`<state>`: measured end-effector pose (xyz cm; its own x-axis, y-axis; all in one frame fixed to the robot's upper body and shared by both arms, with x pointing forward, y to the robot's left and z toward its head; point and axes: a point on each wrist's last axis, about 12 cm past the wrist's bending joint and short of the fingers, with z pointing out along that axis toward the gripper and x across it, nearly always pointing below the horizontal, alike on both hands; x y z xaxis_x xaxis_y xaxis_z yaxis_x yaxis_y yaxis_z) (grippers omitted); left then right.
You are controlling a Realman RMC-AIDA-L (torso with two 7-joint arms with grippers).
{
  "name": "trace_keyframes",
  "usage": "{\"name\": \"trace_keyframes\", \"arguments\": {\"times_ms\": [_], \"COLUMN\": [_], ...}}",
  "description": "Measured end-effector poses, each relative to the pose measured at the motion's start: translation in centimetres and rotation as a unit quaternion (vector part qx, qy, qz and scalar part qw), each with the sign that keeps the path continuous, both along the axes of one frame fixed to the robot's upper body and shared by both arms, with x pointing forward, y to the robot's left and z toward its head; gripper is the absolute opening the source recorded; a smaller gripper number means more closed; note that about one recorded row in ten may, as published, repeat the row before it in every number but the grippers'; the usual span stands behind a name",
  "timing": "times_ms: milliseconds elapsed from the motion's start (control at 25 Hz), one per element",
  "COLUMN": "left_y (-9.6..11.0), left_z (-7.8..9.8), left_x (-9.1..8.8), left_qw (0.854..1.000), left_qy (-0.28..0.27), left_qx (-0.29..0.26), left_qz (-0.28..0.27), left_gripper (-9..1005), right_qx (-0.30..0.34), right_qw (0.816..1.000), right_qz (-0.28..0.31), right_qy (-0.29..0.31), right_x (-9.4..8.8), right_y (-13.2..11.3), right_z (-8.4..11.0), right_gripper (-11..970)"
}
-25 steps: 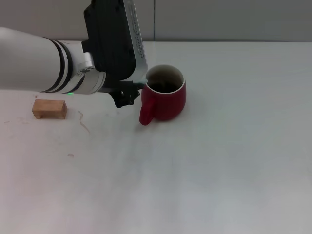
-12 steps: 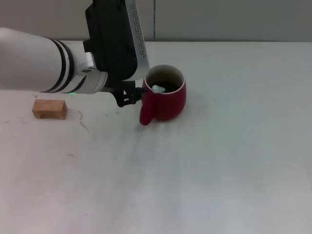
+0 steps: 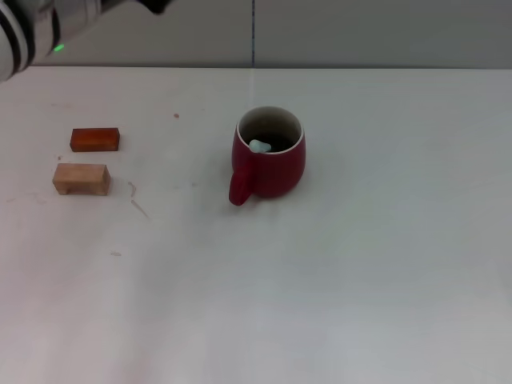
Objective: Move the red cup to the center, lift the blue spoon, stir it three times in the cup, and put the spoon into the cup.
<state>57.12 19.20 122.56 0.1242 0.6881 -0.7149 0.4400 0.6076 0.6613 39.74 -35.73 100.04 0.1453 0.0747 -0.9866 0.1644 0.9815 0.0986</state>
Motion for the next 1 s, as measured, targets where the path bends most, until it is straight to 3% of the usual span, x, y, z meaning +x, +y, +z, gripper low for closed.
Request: {"name": "trace_keyframes", "arguments": {"times_ms": [80,160,240,400,440,560,640,800,840,880,1000], "left_y": [1.9,2.5,4.7,6.4,7.5,8.4,9.5,9.3,8.8,8.8,8.1], "left_z": [0.4,0.3,-0.4,-2.1,-3.3,-3.9,-4.1,-5.0,-6.3,-6.3,-8.7], "left_x": [-0.1,-0.2,-0.4,-0.5,-0.6,-0.9,-1.4,-2.2,-2.9,-2.9,-4.2], "left_qw": [0.995,0.992,0.978,0.971,0.964,0.954,0.931,0.915,0.915,0.915,0.918], "left_qy": [-0.045,-0.053,-0.073,-0.076,-0.066,-0.061,-0.073,-0.105,-0.136,-0.136,-0.193], "left_qx": [-0.075,-0.099,-0.167,-0.181,-0.199,-0.231,-0.293,-0.327,-0.319,-0.319,-0.297], "left_qz": [0.041,0.054,0.1,0.138,0.162,0.181,0.205,0.211,0.207,0.207,0.18], "left_gripper": [389,388,383,366,361,348,340,323,318,314,301], "right_qx": [0.0,-0.001,-0.007,-0.012,-0.017,-0.021,-0.023,-0.024,-0.024,-0.024,-0.024], "right_qw": [1.0,1.0,1.0,0.999,0.999,0.999,0.998,0.998,0.998,0.998,0.998], "right_qz": [-0.001,-0.001,-0.002,-0.003,-0.004,-0.006,-0.008,-0.008,-0.008,-0.008,-0.006], "right_qy": [-0.003,-0.005,-0.02,-0.033,-0.042,-0.049,-0.054,-0.057,-0.057,-0.057,-0.056], "right_x": [0.0,-0.1,-0.3,-0.7,-1.0,-1.2,-1.3,-1.4,-1.4,-1.4,-1.5], "right_y": [0.0,0.0,0.0,-0.1,-0.2,-0.3,-0.4,-0.4,-0.4,-0.4,-0.3], "right_z": [0.1,0.1,0.5,0.7,1.0,1.1,1.3,1.3,1.3,1.3,1.3], "right_gripper": [835,835,835,835,835,835,835,835,835,835,835]}}
